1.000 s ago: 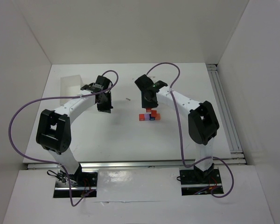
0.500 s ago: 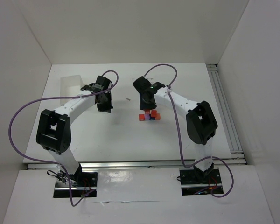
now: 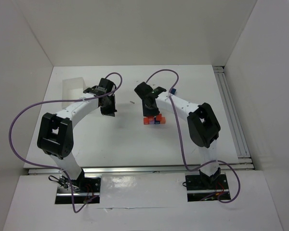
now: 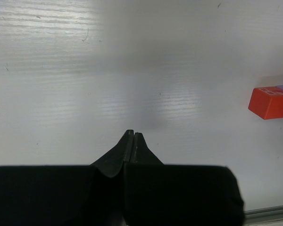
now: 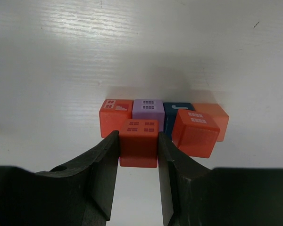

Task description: Build the wood block tower

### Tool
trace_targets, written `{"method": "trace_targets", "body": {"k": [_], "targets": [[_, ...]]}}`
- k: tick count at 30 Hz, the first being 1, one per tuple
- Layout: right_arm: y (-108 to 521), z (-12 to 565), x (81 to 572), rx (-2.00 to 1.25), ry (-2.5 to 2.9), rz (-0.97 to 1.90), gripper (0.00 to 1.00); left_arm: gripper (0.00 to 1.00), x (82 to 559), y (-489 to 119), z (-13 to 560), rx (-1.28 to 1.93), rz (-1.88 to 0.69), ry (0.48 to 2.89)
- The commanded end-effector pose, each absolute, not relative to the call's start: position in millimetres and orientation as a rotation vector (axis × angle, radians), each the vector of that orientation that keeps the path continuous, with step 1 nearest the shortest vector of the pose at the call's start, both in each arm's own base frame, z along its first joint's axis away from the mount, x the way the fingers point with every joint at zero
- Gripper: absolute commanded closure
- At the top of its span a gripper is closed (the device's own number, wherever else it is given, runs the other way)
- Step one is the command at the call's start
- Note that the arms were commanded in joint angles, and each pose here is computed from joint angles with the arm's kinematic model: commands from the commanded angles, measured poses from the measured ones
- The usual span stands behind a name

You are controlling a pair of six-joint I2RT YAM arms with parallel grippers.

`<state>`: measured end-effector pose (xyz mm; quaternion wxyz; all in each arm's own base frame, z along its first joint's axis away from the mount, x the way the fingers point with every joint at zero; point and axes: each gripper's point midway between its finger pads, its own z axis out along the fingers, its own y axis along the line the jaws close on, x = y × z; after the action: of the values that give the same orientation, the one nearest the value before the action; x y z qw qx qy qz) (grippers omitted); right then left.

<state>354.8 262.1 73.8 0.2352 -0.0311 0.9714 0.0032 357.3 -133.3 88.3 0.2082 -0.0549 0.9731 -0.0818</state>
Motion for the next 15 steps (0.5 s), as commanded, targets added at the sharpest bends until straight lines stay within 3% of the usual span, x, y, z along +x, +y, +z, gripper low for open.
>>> {"method": "trace_targets", "body": {"k": [1,15], "targets": [[268.7,71.8,356.7,-0.092,2.657,0.015,0.66,1.0,357.9,-133.4,100.6,-0.142,-0.253,2.673],[273.1,73.4,359.4,-0.092,2.655,0.032,0.66,1.0,357.9,-133.4,100.6,-0.142,-0.253,2.673]]}}
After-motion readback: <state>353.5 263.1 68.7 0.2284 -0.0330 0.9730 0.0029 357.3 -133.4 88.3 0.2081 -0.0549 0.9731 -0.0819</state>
